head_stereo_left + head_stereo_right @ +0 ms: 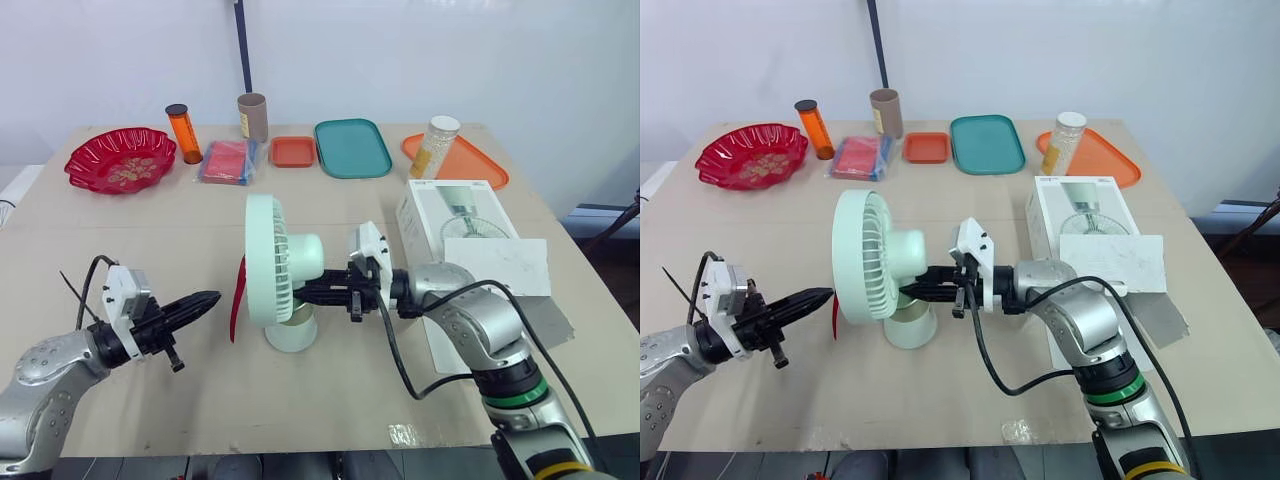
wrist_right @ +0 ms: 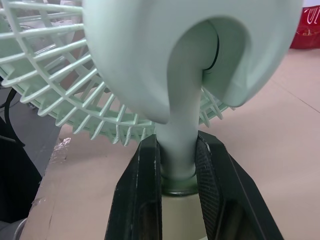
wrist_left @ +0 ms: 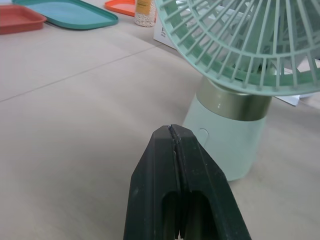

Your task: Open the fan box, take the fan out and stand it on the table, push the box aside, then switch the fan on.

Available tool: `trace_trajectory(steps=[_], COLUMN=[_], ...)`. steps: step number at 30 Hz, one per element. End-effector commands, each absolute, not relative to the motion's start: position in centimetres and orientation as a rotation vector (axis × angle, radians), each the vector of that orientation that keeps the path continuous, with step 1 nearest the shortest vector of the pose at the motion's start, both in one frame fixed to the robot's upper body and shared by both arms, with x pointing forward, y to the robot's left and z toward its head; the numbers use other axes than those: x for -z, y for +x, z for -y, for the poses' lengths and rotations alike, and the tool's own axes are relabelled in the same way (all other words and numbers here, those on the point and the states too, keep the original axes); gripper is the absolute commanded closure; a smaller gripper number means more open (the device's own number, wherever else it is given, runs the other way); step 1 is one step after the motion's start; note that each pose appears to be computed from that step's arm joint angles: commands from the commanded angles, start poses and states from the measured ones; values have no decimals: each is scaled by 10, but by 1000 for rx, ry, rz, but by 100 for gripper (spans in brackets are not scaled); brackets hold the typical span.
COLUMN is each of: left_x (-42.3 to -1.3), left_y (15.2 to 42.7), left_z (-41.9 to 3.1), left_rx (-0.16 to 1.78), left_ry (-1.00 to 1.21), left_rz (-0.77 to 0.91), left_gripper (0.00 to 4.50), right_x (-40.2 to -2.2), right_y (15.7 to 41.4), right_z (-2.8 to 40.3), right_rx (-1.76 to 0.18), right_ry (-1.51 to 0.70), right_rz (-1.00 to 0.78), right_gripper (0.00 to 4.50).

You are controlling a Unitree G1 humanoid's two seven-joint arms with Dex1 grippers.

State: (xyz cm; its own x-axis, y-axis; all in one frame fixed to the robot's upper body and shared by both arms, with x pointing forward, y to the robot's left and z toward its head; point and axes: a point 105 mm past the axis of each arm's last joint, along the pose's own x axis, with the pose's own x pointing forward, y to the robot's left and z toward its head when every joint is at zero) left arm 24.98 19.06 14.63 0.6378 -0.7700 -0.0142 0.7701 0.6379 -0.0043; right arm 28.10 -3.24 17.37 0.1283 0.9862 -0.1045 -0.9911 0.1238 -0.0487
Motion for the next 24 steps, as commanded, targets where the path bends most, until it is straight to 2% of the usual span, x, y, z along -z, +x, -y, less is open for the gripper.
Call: trace_trajectory(steps=[1, 3, 4, 6, 11, 12, 13, 15, 16, 24], left_x=[-159, -159, -158, -156, -154, -153, -152, -151, -150, -142], left_y=[246, 244, 242, 239, 231, 230, 229, 231, 233, 230], left_z=[-188, -187, -188, -189, -193, -194, -195, -199, -201, -195], left_rx=[878, 880, 884, 882, 894, 895, 896, 855, 828, 829], left_ry=[15, 6, -1, -7, -36, -40, -44, -28, -18, -21], left_rz=[31, 28, 24, 11, -11, -15, -21, -24, -20, -44], left_gripper=[447, 447, 395, 347, 152, 138, 87, 17, 7, 7], right_x=[-202, -203, -205, -208, -216, -217, -218, -219, -220, -220], right_y=[284, 286, 289, 293, 304, 306, 309, 316, 319, 350], right_z=[32, 32, 32, 32, 29, 28, 26, 21, 19, -4], right_rx=[-1439, -1429, -1420, -1404, -1364, -1359, -1351, -1328, -1319, -1236], right_ry=[-112, -111, -111, -110, -106, -105, -104, -101, -99, -114], right_rz=[67, 74, 79, 89, 123, 129, 135, 142, 144, 161], right_gripper=[414, 414, 414, 414, 414, 414, 414, 414, 414, 414])
